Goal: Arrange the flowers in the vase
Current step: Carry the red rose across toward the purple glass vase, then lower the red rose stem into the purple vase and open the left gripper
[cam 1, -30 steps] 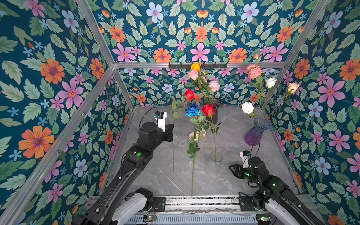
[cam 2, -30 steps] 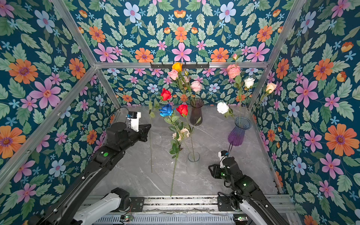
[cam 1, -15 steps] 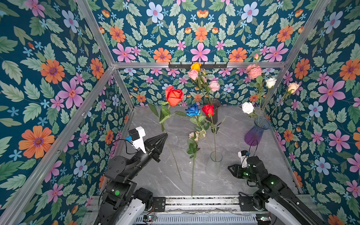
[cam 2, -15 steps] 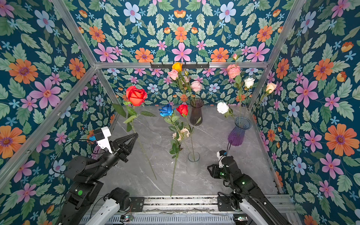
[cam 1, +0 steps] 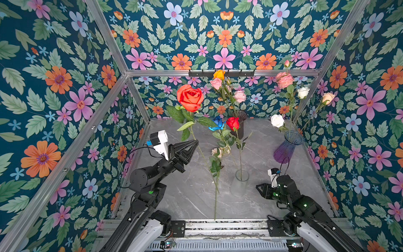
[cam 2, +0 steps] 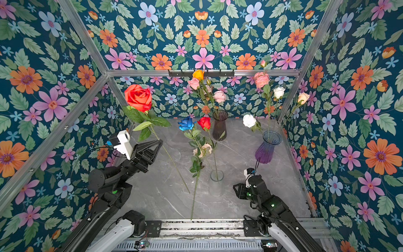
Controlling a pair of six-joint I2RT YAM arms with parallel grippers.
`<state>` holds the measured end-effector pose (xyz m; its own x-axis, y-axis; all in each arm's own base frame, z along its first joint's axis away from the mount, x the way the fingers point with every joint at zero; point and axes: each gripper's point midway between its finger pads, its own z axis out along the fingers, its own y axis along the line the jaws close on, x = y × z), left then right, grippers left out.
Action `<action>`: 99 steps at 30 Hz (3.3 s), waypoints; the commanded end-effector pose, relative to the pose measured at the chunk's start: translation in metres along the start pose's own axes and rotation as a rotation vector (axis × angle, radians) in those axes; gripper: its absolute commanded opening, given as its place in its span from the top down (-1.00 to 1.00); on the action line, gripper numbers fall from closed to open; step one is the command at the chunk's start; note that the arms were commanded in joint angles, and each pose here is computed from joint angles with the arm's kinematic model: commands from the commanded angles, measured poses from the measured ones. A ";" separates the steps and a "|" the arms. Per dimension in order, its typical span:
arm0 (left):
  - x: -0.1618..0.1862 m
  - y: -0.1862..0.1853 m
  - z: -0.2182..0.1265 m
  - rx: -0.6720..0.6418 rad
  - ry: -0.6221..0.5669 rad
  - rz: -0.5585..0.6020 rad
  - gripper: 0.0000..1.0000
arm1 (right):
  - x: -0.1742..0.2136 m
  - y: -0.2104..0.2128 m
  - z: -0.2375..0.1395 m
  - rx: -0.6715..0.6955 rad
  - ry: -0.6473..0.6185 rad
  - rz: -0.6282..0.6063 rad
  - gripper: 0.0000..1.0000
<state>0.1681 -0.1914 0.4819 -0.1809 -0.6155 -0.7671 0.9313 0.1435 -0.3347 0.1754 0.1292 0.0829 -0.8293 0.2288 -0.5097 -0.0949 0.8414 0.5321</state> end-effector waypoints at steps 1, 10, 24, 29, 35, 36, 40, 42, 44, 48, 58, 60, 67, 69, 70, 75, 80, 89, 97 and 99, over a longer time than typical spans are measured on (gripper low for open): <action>-0.014 -0.026 0.003 0.144 -0.085 0.053 0.77 | -0.003 0.001 0.000 0.000 -0.009 0.002 0.17; 0.056 -0.033 0.080 0.140 0.104 0.214 0.92 | -0.003 0.003 -0.003 -0.016 -0.020 -0.003 0.17; 0.075 -0.043 0.138 0.161 -0.008 0.505 1.00 | -0.003 0.007 -0.008 -0.052 -0.045 -0.013 0.17; 0.076 -0.048 0.149 0.181 -0.018 0.535 1.00 | -0.003 0.008 -0.009 -0.057 -0.047 -0.016 0.17; 0.078 -0.045 0.157 0.171 -0.003 0.546 1.00 | -0.003 0.009 -0.009 -0.061 -0.048 -0.017 0.17; 0.080 -0.044 0.157 0.168 0.002 0.543 1.00 | -0.003 0.008 -0.009 -0.059 -0.048 -0.016 0.18; 0.083 -0.042 0.154 0.159 0.011 0.532 1.00 | -0.003 0.009 -0.010 -0.064 -0.053 -0.017 0.18; 0.084 -0.041 0.152 0.151 0.012 0.522 1.00 | -0.004 0.008 -0.010 -0.064 -0.055 -0.017 0.18; 0.085 -0.040 0.149 0.144 0.012 0.507 1.00 | -0.004 0.009 -0.010 -0.065 -0.055 -0.017 0.18; 0.087 -0.038 0.143 0.136 0.011 0.478 1.00 | -0.004 0.009 -0.010 -0.064 -0.056 -0.017 0.18; 0.097 -0.026 0.127 0.082 0.022 0.425 1.00 | -0.004 0.008 -0.011 -0.062 -0.058 -0.016 0.18; 0.100 -0.023 0.124 0.067 0.028 0.424 1.00 | -0.003 0.008 -0.010 -0.061 -0.057 -0.014 0.18; 0.128 -0.004 0.129 0.019 0.129 0.381 0.99 | -0.004 0.007 -0.011 -0.059 -0.060 -0.013 0.19; 0.139 0.002 0.133 0.009 0.168 0.366 0.93 | -0.004 0.007 -0.011 -0.057 -0.059 -0.013 0.19; 0.144 0.005 0.134 0.006 0.185 0.360 0.87 | -0.004 0.007 -0.011 -0.058 -0.060 -0.014 0.19; 0.157 0.017 0.134 -0.038 0.234 0.349 0.60 | -0.004 0.006 -0.012 -0.057 -0.067 -0.010 0.19; 0.165 0.031 0.131 -0.101 0.274 0.347 0.62 | -0.004 0.007 -0.012 -0.059 -0.067 -0.011 0.19; 0.169 0.037 0.129 -0.134 0.298 0.338 0.44 | -0.004 0.007 -0.012 -0.060 -0.070 -0.010 0.19; 0.166 0.035 0.125 -0.135 0.297 0.337 0.24 | -0.004 0.006 -0.012 -0.058 -0.070 -0.009 0.19; 0.165 0.033 0.124 -0.129 0.295 0.336 0.24 | -0.004 0.006 -0.012 -0.059 -0.071 -0.011 0.19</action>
<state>0.2098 -0.3884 0.4056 0.0133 -0.2538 -0.9672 0.9104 0.4031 -0.0932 0.1693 0.1280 0.0956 -0.7948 0.2488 -0.5535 -0.1382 0.8139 0.5643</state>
